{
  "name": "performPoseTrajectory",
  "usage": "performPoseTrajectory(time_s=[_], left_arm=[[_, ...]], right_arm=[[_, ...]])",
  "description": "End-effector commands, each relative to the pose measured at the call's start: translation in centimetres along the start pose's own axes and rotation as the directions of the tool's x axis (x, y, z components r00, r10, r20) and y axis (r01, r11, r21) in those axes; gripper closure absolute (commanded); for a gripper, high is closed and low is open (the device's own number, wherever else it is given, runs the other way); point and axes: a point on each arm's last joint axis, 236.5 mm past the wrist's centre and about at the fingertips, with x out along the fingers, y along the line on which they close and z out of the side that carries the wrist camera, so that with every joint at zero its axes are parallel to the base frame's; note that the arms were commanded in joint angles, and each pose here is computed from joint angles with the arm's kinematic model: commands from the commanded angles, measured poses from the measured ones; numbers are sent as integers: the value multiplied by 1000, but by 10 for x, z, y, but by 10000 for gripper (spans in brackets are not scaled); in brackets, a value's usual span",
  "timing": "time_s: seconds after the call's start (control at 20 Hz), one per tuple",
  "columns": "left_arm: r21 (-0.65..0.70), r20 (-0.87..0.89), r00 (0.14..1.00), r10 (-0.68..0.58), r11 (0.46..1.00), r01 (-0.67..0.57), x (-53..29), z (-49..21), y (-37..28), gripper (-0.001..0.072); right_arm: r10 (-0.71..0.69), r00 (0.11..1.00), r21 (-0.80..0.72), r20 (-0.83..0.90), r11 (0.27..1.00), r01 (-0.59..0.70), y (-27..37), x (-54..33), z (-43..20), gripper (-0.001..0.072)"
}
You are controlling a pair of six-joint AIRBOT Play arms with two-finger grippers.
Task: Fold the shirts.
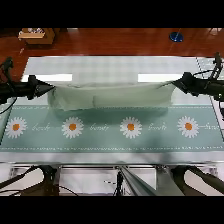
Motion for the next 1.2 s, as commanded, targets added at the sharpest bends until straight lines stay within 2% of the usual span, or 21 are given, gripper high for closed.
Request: performPoseTrajectory(time_s=[0.0,0.4,0.65,0.7,0.75,0.8,0.85,0.9,0.95,1.05,1.15], left_arm=[[-61,-25,1000,11,998,-12,18,10,28,687],[-62,-88,996,8,998,-14,60,29,55,686],[-113,-75,995,61,991,-69,85,33,91,678],[-114,-51,996,77,990,-83,85,39,96,631],[-108,-27,996,88,990,-91,82,47,97,523],[-88,-8,996,89,992,-89,77,56,95,372],[-73,20,996,88,994,-86,68,69,93,175],[-57,39,996,78,995,-76,56,81,88,103],[-38,55,997,61,998,-59,41,93,82,115],[-20,83,996,35,999,-33,10,111,71,130],[-21,119,992,31,999,-29,-13,122,61,132]], right_arm=[[-58,998,34,18,998,58,-26,28,7,678],[-138,990,56,31,989,136,-65,62,9,678],[-176,984,-1,-17,984,176,-71,94,-13,677],[-183,983,-5,10,983,183,-71,94,-7,676],[-188,981,-5,51,982,188,-70,92,3,670],[-194,977,-9,94,981,195,-69,86,15,583],[-195,970,-7,142,980,198,-68,76,28,459],[-192,965,-10,178,980,197,-65,63,40,375],[-188,960,-23,209,980,197,-61,45,53,327],[-202,949,-85,241,970,228,-59,4,71,325],[-276,937,-167,215,935,314,-72,-34,74,323]])
